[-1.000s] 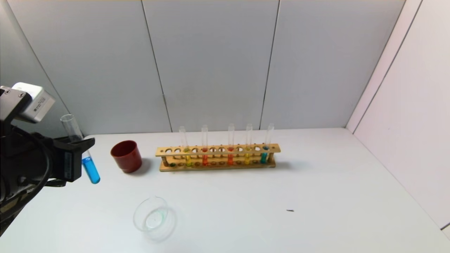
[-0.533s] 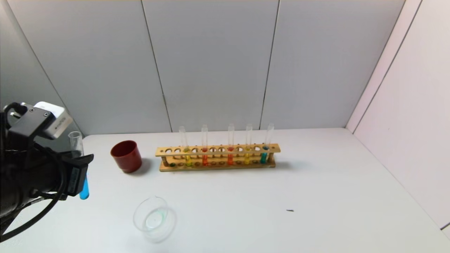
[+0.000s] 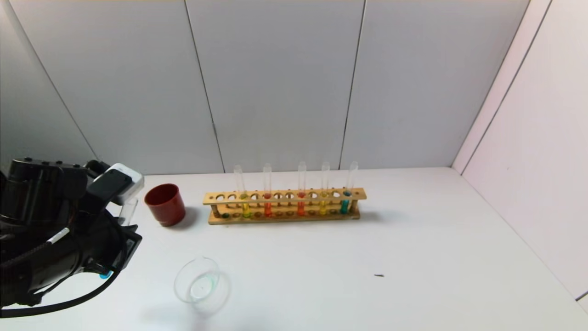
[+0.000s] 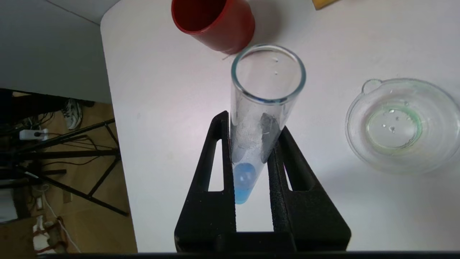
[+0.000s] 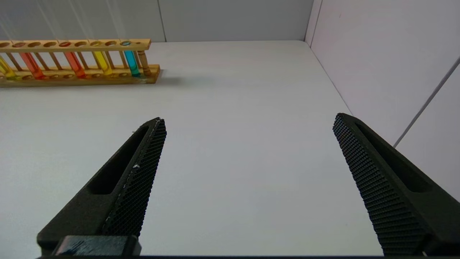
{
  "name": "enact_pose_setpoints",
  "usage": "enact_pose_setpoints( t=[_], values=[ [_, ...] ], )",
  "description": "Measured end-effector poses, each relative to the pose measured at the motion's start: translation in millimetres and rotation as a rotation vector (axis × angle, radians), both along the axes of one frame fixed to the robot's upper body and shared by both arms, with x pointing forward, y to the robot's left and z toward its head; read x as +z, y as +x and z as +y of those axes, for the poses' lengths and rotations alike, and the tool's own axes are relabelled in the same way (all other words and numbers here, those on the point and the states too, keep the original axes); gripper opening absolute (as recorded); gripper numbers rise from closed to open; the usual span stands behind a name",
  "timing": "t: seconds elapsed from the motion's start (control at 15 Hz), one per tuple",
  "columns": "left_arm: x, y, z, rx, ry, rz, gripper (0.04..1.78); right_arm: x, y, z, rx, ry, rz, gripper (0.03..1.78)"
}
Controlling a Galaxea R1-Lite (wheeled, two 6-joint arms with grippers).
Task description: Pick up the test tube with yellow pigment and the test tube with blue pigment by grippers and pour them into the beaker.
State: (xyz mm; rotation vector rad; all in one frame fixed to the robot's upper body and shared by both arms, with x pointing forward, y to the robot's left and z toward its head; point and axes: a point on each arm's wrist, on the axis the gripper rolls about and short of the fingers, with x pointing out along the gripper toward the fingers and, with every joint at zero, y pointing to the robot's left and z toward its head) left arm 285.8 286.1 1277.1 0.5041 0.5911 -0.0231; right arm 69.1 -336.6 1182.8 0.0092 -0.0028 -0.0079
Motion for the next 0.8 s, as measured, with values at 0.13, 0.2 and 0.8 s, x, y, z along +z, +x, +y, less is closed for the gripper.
enact_pose_setpoints(
  t=[0.13,0.2,0.8],
  values=[
    [-7.8,2.7,-1.6,-0.016,0.031,0.037,0.31,0.0,0.0,0.0,0.000,0.000,0.000,1.70],
    [-11.5,3.6,-4.7,-0.028,0.040,0.052,0.31,0.0,0.0,0.0,0.000,0.000,0.000,1.70],
    [-40.8,12.4,-28.1,-0.097,0.120,0.175,0.31,0.0,0.0,0.0,0.000,0.000,0.000,1.70]
  ],
)
